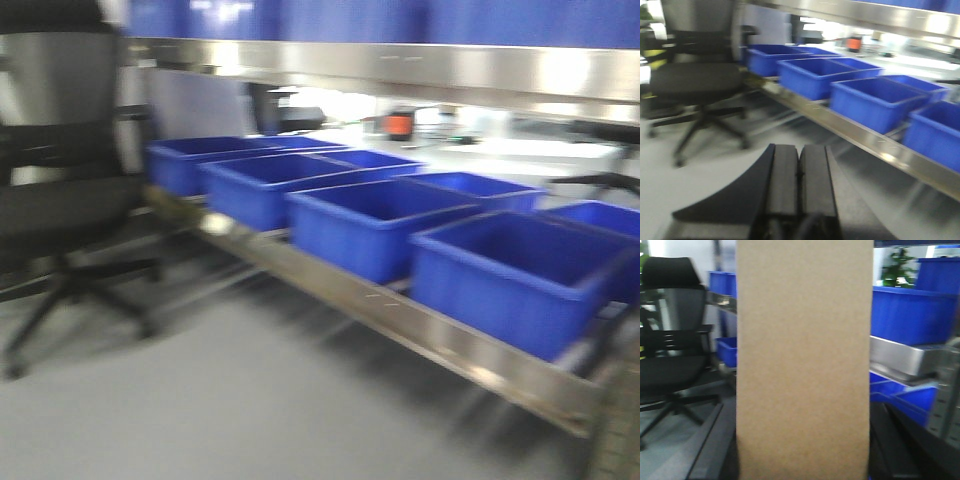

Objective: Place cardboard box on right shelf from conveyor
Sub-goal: 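Carry the box in the right gripper up to the steel shelf rack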

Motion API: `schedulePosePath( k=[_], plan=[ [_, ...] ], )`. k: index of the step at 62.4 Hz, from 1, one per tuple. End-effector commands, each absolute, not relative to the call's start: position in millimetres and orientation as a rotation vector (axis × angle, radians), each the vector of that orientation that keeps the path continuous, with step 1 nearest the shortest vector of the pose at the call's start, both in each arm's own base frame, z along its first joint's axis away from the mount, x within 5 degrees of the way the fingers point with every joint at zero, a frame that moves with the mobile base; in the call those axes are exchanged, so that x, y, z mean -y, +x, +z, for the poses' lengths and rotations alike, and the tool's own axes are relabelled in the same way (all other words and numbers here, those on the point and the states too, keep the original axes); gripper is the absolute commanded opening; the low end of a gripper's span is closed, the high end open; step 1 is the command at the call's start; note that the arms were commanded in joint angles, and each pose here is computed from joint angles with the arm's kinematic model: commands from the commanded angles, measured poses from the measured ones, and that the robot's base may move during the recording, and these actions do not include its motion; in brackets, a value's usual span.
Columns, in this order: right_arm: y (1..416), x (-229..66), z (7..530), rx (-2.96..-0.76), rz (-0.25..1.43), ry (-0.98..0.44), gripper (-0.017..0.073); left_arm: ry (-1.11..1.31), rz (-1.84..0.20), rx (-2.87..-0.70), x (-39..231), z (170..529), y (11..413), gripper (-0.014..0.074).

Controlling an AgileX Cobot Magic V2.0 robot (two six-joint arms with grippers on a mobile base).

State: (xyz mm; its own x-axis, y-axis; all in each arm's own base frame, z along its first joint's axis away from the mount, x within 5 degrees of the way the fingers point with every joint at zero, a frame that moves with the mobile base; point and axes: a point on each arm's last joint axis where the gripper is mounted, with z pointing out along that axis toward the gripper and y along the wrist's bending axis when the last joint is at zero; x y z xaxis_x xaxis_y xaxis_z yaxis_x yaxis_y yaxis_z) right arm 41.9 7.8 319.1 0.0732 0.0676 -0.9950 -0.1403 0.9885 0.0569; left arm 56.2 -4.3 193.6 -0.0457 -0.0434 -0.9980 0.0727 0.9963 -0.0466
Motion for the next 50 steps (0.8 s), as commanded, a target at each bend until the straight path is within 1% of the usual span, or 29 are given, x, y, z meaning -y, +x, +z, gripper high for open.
schedulePosePath(
  k=[1, 50],
  plan=[
    [39.3, -6.0, 337.0, -1.367, 0.142, -0.045, 0.0053, 0.018, -0.099, -1.531, 4.2, 198.3, 56.0, -0.0116],
    [39.3, -6.0, 337.0, -1.367, 0.142, -0.045, 0.0053, 0.018, -0.099, -1.531, 4.2, 198.3, 56.0, -0.0116]
  ],
)
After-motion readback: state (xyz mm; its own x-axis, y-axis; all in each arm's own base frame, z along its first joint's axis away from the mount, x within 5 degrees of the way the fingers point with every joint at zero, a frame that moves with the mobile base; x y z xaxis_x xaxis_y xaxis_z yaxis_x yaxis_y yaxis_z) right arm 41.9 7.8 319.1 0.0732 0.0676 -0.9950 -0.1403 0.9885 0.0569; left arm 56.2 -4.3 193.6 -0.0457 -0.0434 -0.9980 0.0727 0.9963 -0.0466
